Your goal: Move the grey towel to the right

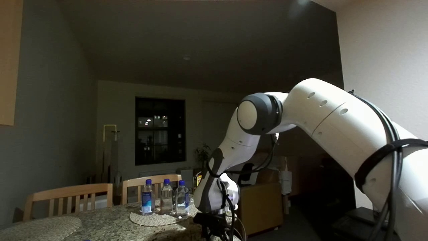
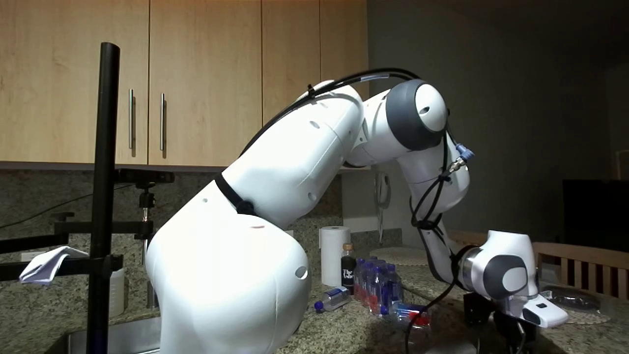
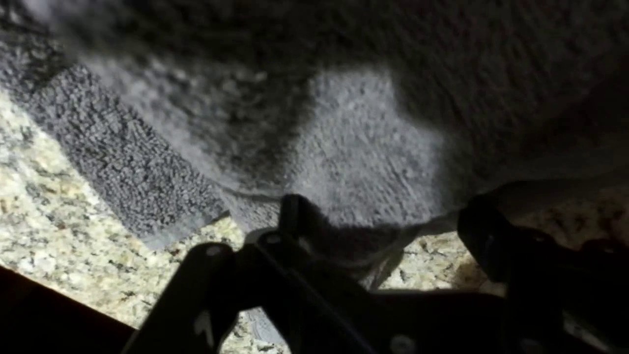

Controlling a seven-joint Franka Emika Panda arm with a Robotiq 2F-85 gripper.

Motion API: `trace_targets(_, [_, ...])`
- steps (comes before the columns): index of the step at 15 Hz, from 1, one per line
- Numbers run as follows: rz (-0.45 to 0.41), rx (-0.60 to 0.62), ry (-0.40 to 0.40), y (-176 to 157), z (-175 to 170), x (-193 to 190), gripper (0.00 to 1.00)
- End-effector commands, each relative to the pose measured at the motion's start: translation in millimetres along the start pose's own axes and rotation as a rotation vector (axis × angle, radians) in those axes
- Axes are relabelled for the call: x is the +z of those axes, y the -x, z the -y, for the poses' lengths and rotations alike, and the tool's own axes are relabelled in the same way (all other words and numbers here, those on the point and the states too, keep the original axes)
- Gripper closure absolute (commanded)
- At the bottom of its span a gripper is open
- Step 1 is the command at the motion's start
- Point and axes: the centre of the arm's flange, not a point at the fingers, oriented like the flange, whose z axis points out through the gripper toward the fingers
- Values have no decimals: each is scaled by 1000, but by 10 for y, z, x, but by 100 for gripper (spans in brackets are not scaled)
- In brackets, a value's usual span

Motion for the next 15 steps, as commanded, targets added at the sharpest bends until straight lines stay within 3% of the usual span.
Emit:
trace_targets(1, [-22, 23, -19, 104, -114, -30, 47])
trace_targets(8, [-57, 46, 21, 1, -117, -144, 90])
trace_targets(11, [-75, 46, 75, -43, -157, -220, 94])
trace_targets(15, [-80, 32, 179, -56, -204, -413, 91])
